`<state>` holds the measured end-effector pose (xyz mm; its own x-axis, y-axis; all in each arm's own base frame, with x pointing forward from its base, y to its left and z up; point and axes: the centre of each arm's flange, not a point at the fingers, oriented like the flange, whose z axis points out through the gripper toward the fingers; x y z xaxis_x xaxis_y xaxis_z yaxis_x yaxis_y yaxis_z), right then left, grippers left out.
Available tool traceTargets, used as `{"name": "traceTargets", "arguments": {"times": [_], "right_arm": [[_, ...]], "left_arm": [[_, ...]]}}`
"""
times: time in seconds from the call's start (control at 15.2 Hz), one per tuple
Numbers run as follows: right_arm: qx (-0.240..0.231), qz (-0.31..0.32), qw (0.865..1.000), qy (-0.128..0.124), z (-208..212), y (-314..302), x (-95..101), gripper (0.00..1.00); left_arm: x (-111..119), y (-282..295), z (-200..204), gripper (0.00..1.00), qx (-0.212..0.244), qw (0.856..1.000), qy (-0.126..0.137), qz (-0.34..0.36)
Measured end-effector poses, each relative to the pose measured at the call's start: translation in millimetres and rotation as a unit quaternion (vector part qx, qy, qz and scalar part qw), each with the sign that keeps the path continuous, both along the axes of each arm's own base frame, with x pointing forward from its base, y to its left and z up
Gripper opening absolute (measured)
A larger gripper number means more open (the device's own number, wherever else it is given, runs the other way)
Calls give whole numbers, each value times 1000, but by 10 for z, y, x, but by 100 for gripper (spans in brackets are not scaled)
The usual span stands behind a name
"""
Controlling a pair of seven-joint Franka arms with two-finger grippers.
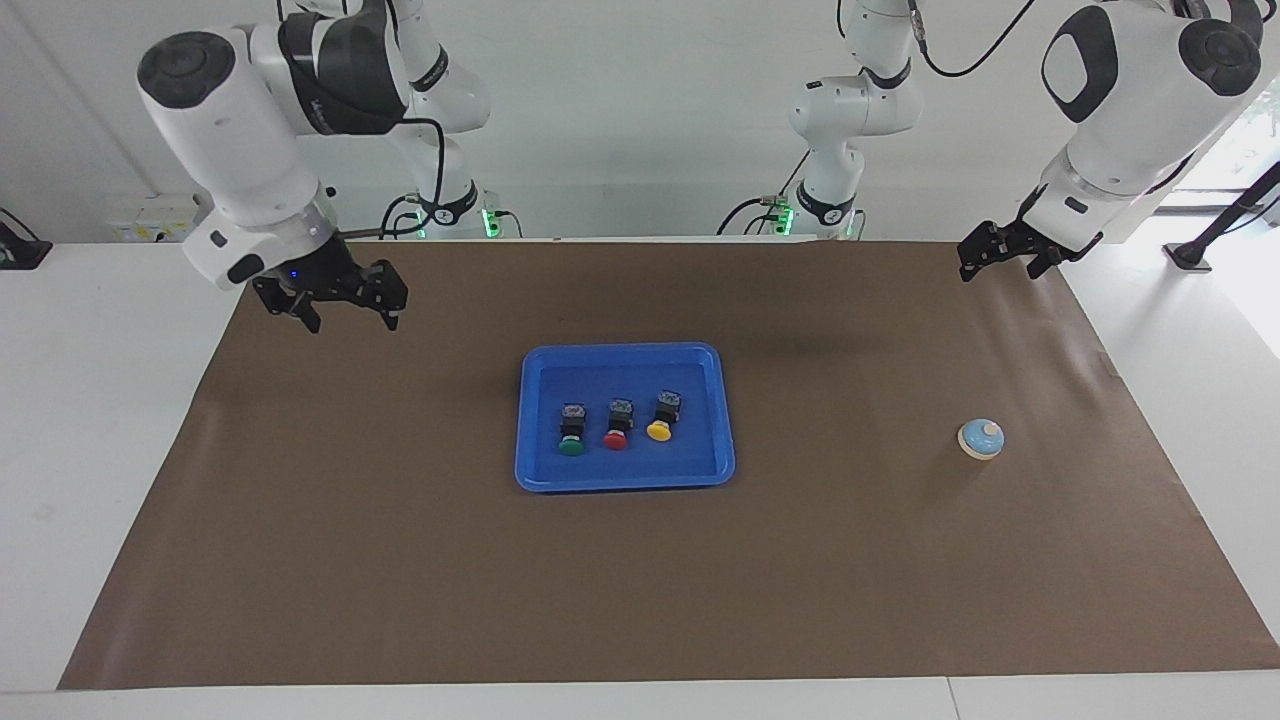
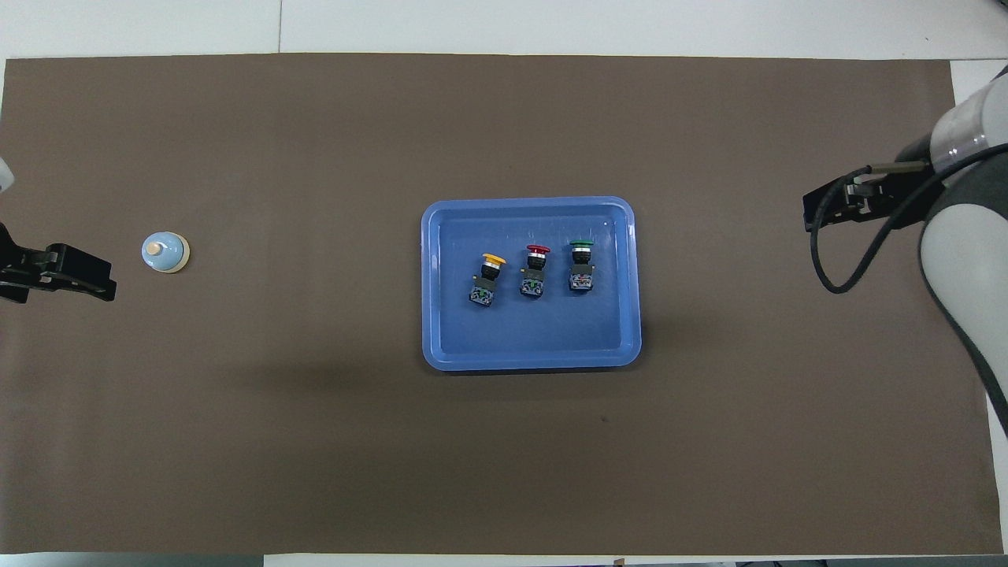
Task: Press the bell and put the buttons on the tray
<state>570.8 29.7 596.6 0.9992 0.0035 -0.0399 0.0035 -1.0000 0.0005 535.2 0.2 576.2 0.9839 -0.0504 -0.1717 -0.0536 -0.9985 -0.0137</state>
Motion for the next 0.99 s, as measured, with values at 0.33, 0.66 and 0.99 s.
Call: {"name": "traceTargets", "arguments": {"times": [0.33, 0.66, 0.99], "right_arm": [[-1, 2, 1000, 10, 226, 4, -433, 100], [-1, 6, 1000, 4, 146, 35, -383, 100], [-1, 3, 1000, 6, 133, -15, -377, 100]], "left_arm": [[0, 0, 0, 100, 0, 1000, 0, 0], [0, 0, 0, 100, 0, 1000, 0, 0], [0, 0, 0, 100, 0, 1000, 0, 0]]}}
